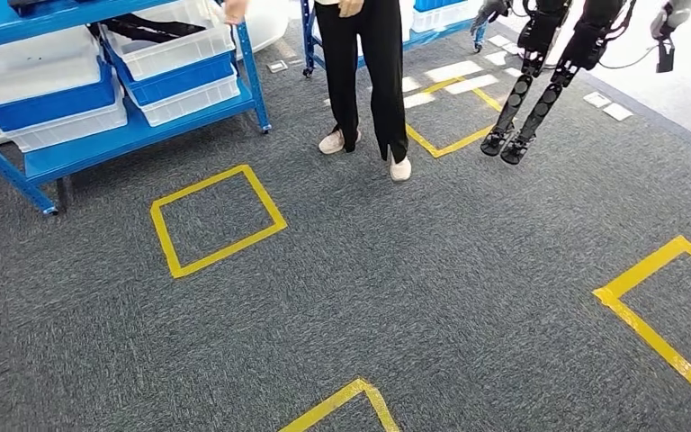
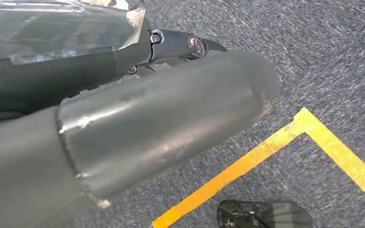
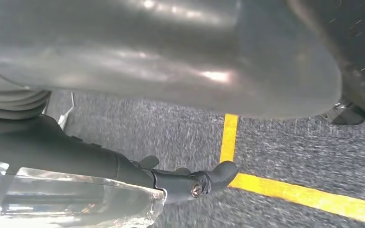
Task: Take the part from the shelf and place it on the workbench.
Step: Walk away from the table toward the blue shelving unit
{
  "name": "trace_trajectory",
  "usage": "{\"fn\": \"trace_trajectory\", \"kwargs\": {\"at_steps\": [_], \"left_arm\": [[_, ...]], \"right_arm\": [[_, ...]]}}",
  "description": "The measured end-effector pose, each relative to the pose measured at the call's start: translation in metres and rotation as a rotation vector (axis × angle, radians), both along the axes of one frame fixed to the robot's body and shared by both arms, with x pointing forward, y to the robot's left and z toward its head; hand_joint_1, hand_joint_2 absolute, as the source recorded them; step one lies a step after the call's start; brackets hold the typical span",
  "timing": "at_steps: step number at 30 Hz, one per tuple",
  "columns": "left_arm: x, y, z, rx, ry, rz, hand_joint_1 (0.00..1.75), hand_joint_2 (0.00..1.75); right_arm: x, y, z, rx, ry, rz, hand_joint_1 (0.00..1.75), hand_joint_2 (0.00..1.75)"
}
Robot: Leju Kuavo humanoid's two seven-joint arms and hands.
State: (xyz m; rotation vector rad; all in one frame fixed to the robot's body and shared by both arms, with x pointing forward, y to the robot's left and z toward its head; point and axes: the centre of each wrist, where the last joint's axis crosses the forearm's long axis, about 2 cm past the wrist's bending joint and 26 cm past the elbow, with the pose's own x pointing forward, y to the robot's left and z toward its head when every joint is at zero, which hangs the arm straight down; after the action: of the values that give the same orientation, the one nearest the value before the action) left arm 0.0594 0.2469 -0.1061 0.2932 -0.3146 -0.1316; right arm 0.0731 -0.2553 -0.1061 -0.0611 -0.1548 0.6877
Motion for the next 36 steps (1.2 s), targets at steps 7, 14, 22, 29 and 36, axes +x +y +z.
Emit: {"fn": "trace_trajectory", "kwargs": {"at_steps": [7,14,22,29,36], "left_arm": [[-0.001,-0.002,0.000,-0.011,-0.007,-0.010,0.00,0.00],[-0.002,-0.004,0.000,-0.011,-0.006,-0.009,0.00,0.00],[-0.001,-0.030,0.004,-0.022,-0.009,0.007,0.00,0.00],[0.001,-0.033,0.004,-0.028,-0.008,0.014,0.00,0.00],[0.003,-0.035,0.005,-0.029,-0.017,0.019,0.00,0.00]], "right_arm": [[-0.001,-0.002,0.000,0.000,-0.003,-0.001,0.00,0.00],[-0.005,-0.004,-0.001,-0.003,0.003,-0.001,0.00,0.00],[0.008,0.003,0.002,0.000,-0.012,0.018,0.00,0.00],[0.008,0.002,0.002,-0.002,-0.007,0.025,0.00,0.00],[0.012,0.004,0.003,0.005,-0.010,0.041,0.00,0.00]]}}
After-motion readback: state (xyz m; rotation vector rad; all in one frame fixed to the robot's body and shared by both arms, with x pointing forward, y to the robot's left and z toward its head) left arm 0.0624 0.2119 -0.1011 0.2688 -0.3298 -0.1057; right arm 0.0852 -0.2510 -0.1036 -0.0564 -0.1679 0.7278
